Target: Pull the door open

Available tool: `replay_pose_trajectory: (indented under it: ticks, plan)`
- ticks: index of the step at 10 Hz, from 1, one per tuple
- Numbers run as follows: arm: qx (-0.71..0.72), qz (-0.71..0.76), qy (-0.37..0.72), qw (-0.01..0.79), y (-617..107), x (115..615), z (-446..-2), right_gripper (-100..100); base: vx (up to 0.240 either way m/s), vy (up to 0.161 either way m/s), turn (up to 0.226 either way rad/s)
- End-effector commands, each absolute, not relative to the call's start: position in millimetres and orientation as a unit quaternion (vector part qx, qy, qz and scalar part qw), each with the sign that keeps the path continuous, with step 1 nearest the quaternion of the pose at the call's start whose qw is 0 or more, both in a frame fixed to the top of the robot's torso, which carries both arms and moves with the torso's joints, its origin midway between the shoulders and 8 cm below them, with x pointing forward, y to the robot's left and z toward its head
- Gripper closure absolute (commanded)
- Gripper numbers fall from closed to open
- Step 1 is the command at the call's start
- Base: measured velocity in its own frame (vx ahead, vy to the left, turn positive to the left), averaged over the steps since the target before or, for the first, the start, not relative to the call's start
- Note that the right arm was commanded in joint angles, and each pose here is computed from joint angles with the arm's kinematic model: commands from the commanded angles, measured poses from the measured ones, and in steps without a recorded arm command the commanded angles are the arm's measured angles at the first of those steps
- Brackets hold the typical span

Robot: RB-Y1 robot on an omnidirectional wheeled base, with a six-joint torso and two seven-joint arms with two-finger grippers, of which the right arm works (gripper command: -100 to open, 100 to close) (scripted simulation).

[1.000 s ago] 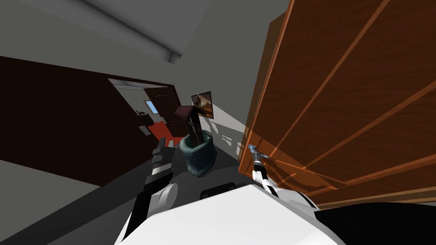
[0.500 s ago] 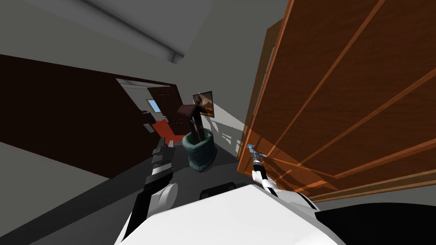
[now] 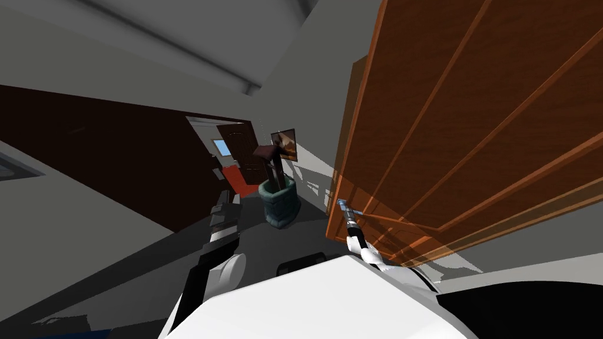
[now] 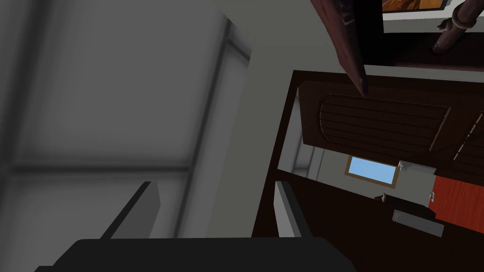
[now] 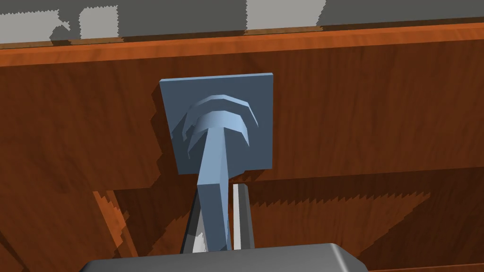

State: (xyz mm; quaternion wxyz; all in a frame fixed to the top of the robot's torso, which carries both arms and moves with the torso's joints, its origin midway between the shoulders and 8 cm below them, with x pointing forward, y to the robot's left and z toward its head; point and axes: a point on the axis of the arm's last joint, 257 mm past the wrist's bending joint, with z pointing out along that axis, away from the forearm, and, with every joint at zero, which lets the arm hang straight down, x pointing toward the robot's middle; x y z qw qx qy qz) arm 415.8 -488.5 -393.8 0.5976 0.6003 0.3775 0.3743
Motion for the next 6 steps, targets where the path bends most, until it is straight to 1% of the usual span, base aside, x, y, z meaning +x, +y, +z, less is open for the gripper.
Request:
replay_pose_trajectory:
  ticks: [1, 2, 3, 4, 6]
  plan:
    - [0.595, 0.381, 0.381, 0.595, -484.3, 421.6, -392.7, 100, -0.176, -0.002, 0.034]
    - [0.596, 0.381, 0.381, 0.595, -484.3, 421.5, -392.8, 100, -0.082, -0.003, 0.01]
    - [0.599, 0.378, 0.383, 0.592, -483.7, 418.8, -396.6, 100, -0.024, -0.001, 0.001]
    - [0.596, 0.383, 0.388, 0.589, -480.4, 419.1, -397.1, 100, -0.128, -0.03, 0.066]
    - [0.592, 0.389, 0.393, 0.587, -477.3, 420.4, -396.2, 100, -0.183, -0.006, 0.077]
